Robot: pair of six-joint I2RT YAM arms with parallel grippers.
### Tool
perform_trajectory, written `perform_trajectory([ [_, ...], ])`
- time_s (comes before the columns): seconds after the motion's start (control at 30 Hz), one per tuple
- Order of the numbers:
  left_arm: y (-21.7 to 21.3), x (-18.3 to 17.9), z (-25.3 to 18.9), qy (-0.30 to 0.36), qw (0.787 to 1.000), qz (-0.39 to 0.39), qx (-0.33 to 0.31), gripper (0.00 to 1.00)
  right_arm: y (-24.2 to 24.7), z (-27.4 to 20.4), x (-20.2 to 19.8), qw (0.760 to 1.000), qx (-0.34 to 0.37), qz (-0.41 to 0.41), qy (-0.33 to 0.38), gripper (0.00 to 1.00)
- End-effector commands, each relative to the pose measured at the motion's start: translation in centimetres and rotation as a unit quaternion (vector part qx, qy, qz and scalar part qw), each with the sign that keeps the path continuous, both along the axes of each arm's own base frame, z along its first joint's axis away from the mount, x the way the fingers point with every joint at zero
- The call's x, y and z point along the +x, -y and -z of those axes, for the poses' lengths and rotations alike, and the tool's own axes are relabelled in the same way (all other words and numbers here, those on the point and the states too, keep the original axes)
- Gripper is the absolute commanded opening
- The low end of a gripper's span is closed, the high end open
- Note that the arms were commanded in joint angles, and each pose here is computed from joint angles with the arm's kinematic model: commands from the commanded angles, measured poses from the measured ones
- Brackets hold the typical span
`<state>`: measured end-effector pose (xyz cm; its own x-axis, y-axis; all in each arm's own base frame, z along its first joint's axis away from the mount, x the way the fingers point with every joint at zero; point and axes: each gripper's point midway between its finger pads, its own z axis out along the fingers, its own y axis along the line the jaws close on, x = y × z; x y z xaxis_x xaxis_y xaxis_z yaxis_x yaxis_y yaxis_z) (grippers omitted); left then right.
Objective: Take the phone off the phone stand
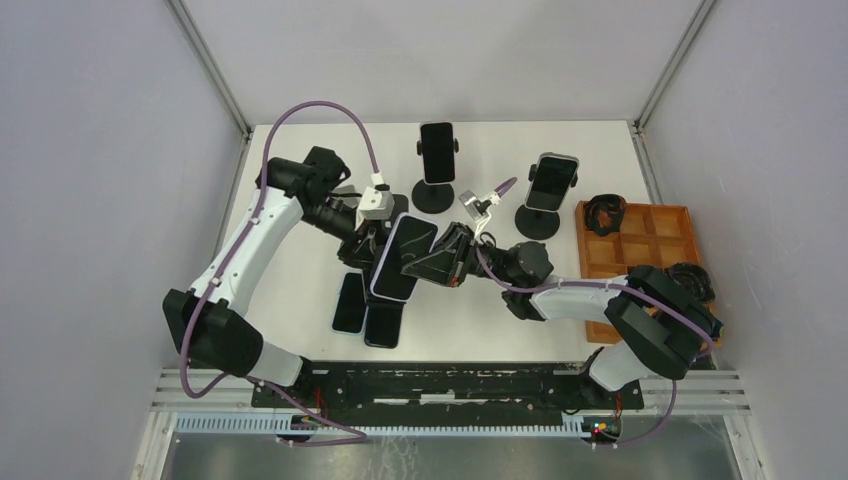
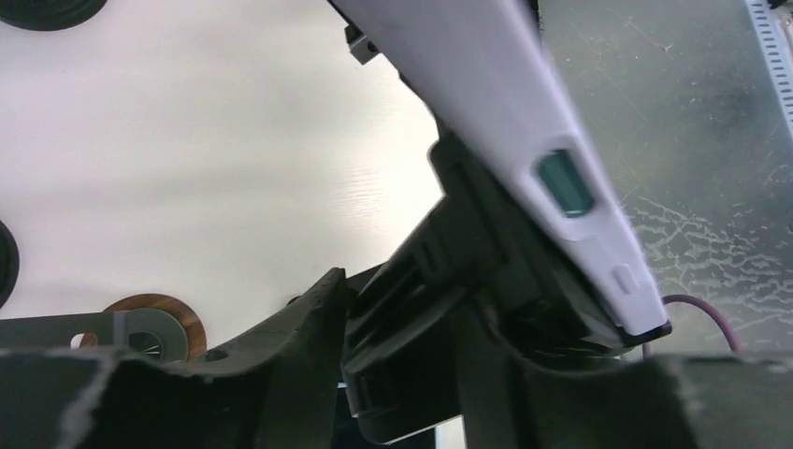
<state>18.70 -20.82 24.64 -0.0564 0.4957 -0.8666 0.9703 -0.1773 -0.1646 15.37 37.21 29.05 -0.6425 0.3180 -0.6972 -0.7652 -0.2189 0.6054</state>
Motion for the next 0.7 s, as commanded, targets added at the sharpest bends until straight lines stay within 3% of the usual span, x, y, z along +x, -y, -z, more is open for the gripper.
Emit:
perform_trajectory([
  [0.0, 0.4, -0.4, -1.2, 0.041, 0.998, 0.02, -0.031, 0.4, 2.1, -7.6, -1.2, 0.986, 0.14, 0.019, 0.083, 0.0],
  [0.07, 0.3, -0.4, -1.1, 0.046, 0.998, 0.023, -0.028, 0.26, 2.2, -7.8, -0.8, 0.987, 0.14, 0.032, 0.076, 0.0],
  [0.27, -0.1, -0.5, -1.2, 0.071, 0.997, 0.027, -0.022, 0.1, 1.8, -7.5, 1.5, 0.989, 0.103, 0.092, 0.049, 0.15],
  [0.33, -0.2, -0.4, -1.3, 0.079, 0.996, 0.028, -0.018, 0.02, 2.1, -7.4, 2.4, 0.988, 0.095, 0.117, 0.04, 0.16],
  [0.67, -0.7, -0.7, -1.1, 0.106, 0.994, 0.035, -0.008, 0.02, 3.5, -7.9, 4.5, 0.981, 0.095, 0.166, 0.007, 0.24],
])
